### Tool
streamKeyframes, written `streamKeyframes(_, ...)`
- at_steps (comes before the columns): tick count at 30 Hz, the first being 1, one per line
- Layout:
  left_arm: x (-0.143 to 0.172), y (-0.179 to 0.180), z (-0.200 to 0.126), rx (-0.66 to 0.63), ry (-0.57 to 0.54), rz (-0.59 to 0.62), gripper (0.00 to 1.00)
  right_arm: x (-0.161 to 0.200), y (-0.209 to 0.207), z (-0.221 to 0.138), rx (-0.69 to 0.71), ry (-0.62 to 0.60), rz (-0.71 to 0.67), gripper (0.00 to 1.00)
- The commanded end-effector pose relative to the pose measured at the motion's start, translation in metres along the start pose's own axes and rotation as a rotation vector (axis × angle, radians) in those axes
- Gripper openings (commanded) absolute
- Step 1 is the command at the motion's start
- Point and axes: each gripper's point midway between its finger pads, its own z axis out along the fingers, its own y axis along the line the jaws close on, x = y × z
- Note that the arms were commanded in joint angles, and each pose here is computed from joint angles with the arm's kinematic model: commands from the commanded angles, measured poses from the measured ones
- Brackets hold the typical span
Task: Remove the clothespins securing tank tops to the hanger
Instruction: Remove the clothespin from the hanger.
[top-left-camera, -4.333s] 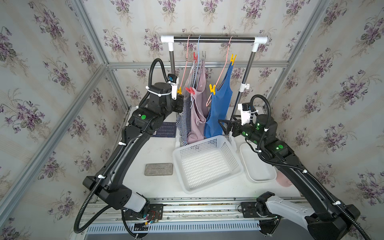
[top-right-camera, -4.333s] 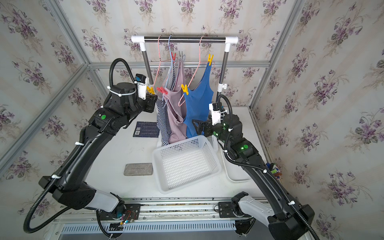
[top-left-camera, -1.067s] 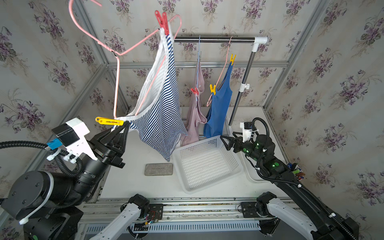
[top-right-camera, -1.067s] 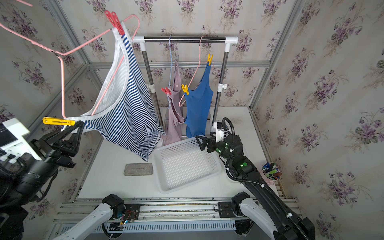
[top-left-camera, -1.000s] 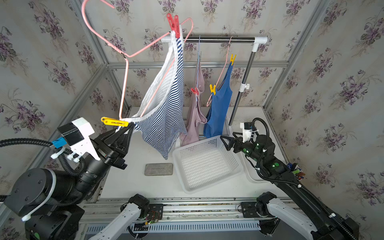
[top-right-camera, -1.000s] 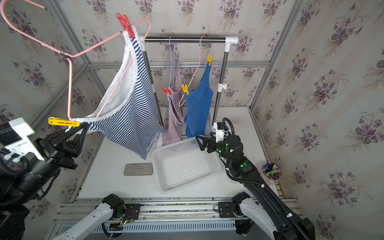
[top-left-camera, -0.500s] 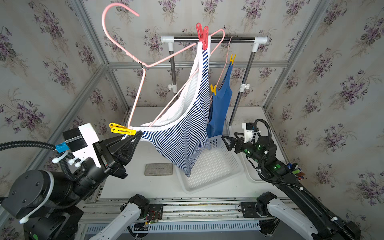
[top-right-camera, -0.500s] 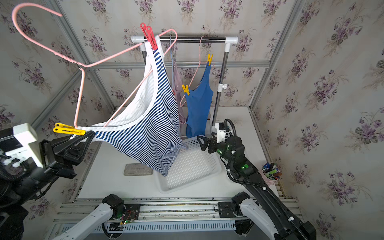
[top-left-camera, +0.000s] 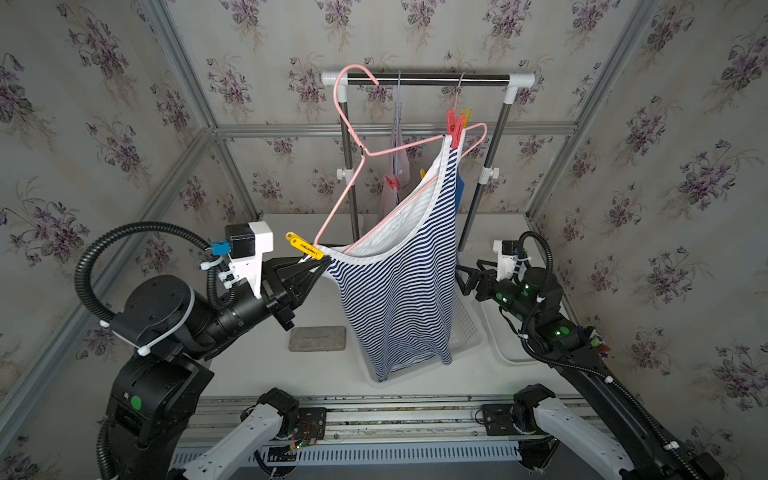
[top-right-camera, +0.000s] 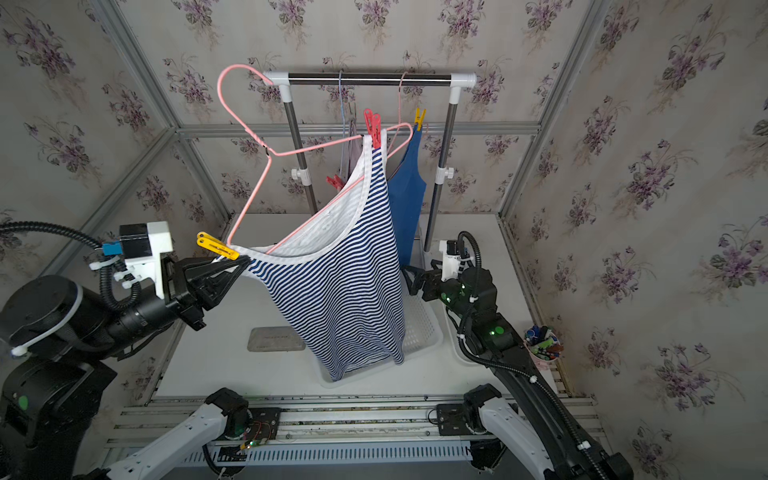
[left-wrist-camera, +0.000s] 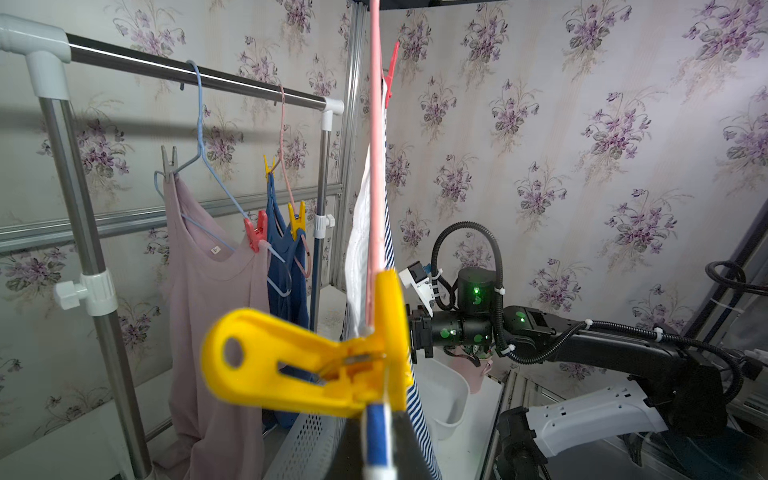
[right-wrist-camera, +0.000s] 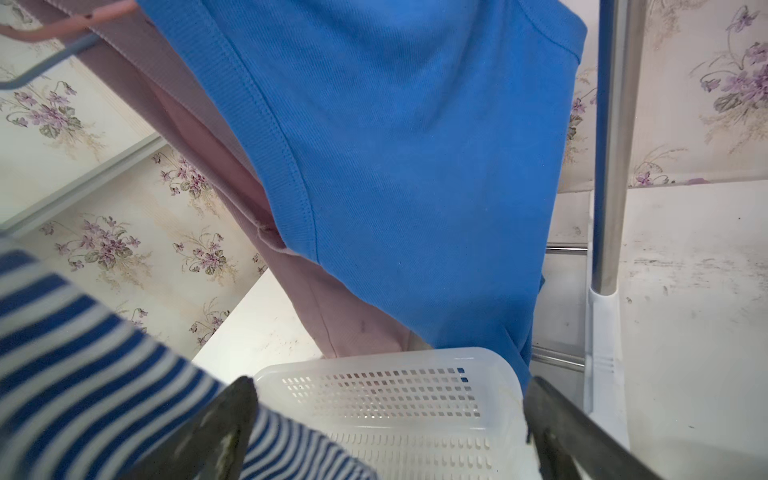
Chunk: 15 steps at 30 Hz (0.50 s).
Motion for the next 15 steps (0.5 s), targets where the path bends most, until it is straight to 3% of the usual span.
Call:
streamKeyframes(1,-0.010,-0.012,0.006,0.086,-0.038,0.064,0.00,-0.006,-0.001,-0.003,-0.039,0.004,0.009,1.00)
streamKeyframes(7,0.019,-0.013,0.022,0.170,0.045,0.061,0.00,-0.047,-0.023,-0.022,-0.078,-0.109,0.046,1.00)
streamKeyframes(15,0.057,0.003,0.036,0.151,0.135,0.053,0.00,-0.099,-0.014,-0.039,-0.121,-0.234,-0.058,0.99)
